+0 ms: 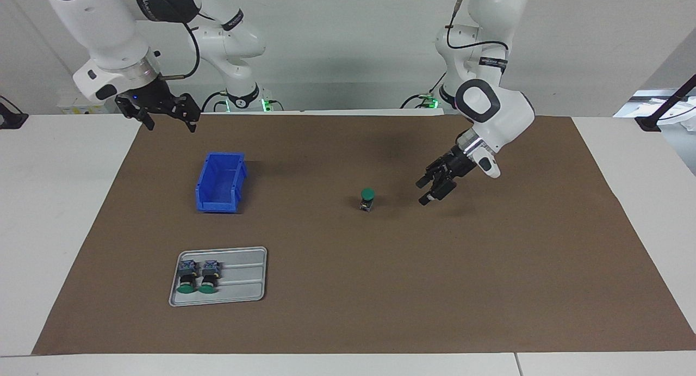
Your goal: Place and press button with both arms
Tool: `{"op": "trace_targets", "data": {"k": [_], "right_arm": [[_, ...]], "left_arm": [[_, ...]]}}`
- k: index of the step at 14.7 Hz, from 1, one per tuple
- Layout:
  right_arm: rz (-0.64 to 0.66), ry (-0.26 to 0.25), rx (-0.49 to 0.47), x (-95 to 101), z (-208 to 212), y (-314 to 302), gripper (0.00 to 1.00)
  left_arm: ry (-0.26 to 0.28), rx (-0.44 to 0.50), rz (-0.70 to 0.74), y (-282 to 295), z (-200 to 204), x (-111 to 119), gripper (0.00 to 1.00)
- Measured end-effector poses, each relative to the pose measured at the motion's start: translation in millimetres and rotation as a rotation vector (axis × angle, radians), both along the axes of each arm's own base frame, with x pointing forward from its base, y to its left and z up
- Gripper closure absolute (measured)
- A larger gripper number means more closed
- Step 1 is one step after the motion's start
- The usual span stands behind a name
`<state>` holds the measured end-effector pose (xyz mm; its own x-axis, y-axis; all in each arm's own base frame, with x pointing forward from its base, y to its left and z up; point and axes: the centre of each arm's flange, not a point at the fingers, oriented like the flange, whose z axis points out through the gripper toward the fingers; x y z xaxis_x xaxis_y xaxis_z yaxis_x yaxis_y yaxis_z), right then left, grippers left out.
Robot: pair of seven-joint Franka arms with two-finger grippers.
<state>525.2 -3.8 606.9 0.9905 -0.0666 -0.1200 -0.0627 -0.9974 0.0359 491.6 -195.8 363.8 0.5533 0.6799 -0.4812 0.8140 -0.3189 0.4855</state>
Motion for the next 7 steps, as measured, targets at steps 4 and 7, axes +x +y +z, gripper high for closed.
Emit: {"op": "trace_targets", "data": {"k": [4,7], "right_arm": [[0.000,0.000,0.000,0.0,0,0,0.00],[0.000,0.000,0.000,0.0,0,0,0.00]], "left_arm": [[-0.048,0.158,-0.214,10,19,14,0.00],[-0.101,0.318,-0.401,4,40,20,0.00]]}}
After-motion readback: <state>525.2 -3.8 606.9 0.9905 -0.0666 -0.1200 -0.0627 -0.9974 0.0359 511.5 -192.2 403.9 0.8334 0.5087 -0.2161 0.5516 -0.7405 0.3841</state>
